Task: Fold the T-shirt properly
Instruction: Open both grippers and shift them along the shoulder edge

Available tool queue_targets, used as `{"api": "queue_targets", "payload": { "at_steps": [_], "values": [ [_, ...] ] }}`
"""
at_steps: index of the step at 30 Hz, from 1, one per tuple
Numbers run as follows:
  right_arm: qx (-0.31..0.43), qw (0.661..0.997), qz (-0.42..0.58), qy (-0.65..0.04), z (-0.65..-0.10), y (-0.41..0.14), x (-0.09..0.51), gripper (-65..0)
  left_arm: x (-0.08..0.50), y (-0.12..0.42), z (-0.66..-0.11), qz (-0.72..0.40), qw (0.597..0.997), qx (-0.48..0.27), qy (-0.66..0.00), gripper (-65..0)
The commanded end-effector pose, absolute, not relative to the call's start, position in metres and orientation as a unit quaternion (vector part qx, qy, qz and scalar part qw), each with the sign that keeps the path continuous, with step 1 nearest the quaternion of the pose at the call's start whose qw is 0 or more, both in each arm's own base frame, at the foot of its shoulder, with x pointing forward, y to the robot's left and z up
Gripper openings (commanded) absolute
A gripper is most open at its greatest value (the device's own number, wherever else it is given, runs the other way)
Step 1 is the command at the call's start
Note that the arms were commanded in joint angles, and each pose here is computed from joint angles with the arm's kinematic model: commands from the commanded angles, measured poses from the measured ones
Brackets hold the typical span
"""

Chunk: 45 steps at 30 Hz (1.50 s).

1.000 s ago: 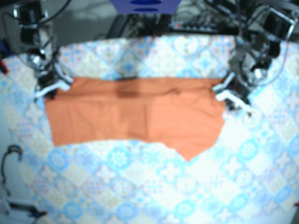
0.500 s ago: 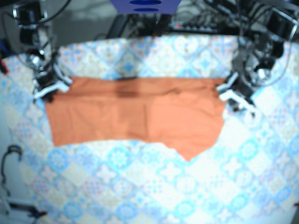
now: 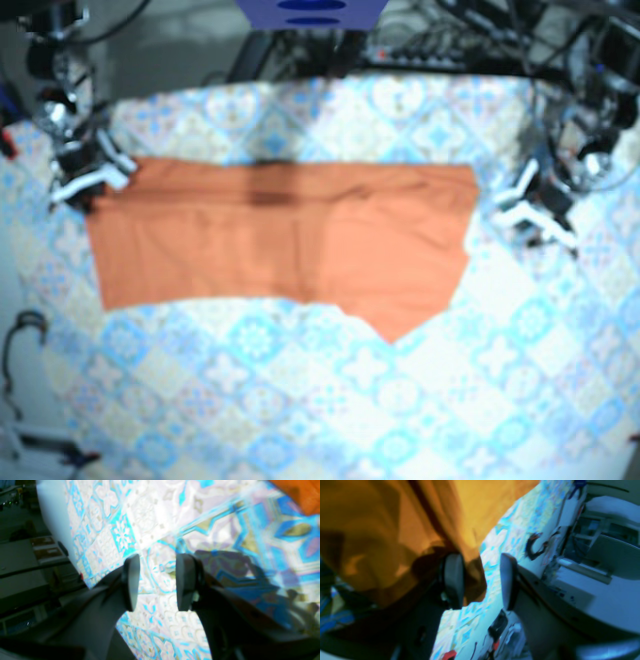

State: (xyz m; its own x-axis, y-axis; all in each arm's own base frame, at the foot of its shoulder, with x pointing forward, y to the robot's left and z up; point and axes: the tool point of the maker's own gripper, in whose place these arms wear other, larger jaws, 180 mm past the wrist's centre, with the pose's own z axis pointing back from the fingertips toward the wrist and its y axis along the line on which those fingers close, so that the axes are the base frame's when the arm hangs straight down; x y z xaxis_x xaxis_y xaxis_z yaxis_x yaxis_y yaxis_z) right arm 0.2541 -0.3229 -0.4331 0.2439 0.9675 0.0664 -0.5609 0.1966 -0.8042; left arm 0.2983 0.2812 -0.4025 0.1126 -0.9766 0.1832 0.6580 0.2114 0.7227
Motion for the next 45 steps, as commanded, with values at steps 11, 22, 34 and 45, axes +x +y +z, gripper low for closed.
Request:
{"api": "queue_targets", "payload": {
  "at_steps": [11,22,34,45],
  "values": [
    [-0.341,0.707,0.543,-0.298,-0.431,-0.328,0.244,-42.2,0.275,0.282,-0.385,-0.569,0.706,0.243,-0.345,-41.3],
    [-0.324,0.717,0.553,-0.275,-0.445,-0.329,0.214,-42.2,0.254,0.274,-0.390,-0.577,0.708,0.226,-0.339,-41.3],
    [-0.324,0.722,0.545,-0.275,-0.434,-0.336,0.184,-41.9,0.237,0.261,-0.392,-0.588,0.705,0.207,-0.338,-41.3],
    [-0.309,0.735,0.535,-0.279,-0.446,-0.322,0.179,-41.8,0.213,0.260,-0.407,-0.594,0.715,0.189,-0.317,-41.3]
  ]
}}
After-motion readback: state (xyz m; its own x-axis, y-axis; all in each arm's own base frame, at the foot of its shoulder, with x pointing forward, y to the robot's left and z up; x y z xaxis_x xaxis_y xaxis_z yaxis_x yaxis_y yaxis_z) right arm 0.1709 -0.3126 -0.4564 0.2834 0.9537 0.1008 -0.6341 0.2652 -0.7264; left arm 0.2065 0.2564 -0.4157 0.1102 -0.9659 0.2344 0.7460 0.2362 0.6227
